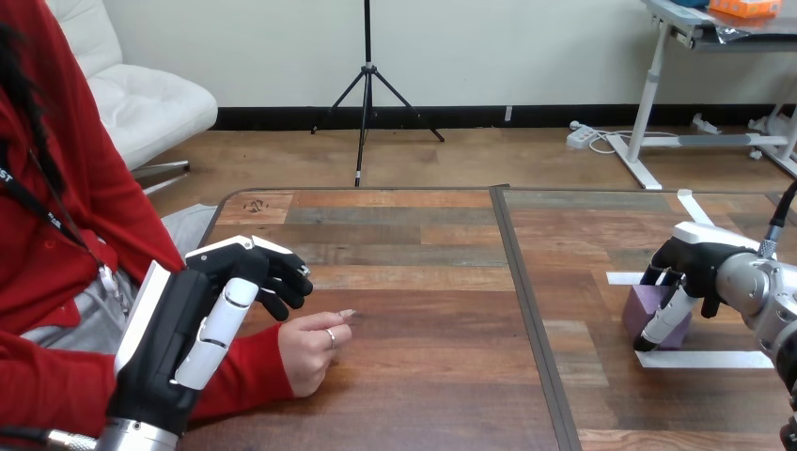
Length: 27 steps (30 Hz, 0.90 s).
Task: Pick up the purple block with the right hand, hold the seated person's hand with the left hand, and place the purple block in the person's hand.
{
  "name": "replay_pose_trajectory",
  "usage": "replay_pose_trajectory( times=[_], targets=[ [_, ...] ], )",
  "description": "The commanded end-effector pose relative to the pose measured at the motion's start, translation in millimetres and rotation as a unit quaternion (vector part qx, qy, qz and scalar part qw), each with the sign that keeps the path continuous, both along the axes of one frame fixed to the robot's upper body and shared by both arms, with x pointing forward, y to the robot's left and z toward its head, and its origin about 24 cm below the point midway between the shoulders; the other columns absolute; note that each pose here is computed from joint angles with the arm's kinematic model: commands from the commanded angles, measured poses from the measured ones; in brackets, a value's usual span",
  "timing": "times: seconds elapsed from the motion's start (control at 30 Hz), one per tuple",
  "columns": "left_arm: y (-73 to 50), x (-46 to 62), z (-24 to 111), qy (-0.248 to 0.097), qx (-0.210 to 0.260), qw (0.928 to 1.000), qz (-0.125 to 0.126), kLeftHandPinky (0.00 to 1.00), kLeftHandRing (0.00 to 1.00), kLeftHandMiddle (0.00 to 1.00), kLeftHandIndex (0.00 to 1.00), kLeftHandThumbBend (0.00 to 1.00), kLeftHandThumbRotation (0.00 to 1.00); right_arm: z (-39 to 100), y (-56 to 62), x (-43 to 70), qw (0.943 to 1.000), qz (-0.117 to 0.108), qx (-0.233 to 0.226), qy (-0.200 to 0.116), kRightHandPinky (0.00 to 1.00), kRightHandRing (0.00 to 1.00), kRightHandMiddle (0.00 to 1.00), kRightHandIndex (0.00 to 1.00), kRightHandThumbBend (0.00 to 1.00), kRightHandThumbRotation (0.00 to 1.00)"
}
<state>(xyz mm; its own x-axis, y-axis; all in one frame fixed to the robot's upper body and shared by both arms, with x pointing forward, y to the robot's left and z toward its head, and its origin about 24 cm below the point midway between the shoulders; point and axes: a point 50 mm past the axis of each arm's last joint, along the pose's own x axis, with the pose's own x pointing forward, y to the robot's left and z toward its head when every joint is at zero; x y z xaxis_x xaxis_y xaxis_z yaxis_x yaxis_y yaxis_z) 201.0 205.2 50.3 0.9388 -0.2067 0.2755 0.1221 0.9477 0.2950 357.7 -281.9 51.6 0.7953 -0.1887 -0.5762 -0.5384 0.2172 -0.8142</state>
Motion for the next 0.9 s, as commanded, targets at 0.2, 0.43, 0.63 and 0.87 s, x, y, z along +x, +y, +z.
replay_pose_trajectory(
  times=[0.2,0.43,0.63,0.87],
  targets=[
    [1.3,7.7,16.5,-0.04,0.0,0.9992,0.001,0.4,0.49,0.52,0.49,0.61,1.0,27.3,0.9,13.9,0.999,0.013,-0.018,-0.039,0.54,0.66,0.7,0.67,0.89,0.0],
    [1.2,7.7,17.1,-0.039,-0.002,0.9992,0.002,0.4,0.49,0.52,0.49,0.63,1.0,27.3,1.1,14.1,0.9989,0.013,-0.019,-0.04,0.52,0.64,0.69,0.67,0.87,0.0],
    [1.6,8.1,16.6,-0.04,-0.001,0.9992,0.002,0.4,0.49,0.52,0.49,0.62,1.0,27.4,1.4,14.2,0.9989,0.014,-0.017,-0.041,0.52,0.63,0.68,0.66,0.86,0.0],
    [1.6,8.2,16.5,-0.04,0.003,0.9992,0.004,0.4,0.49,0.52,0.49,0.63,1.0,27.2,1.5,13.9,0.9987,0.019,-0.018,-0.045,0.51,0.61,0.66,0.65,0.83,0.0]
  ],
)
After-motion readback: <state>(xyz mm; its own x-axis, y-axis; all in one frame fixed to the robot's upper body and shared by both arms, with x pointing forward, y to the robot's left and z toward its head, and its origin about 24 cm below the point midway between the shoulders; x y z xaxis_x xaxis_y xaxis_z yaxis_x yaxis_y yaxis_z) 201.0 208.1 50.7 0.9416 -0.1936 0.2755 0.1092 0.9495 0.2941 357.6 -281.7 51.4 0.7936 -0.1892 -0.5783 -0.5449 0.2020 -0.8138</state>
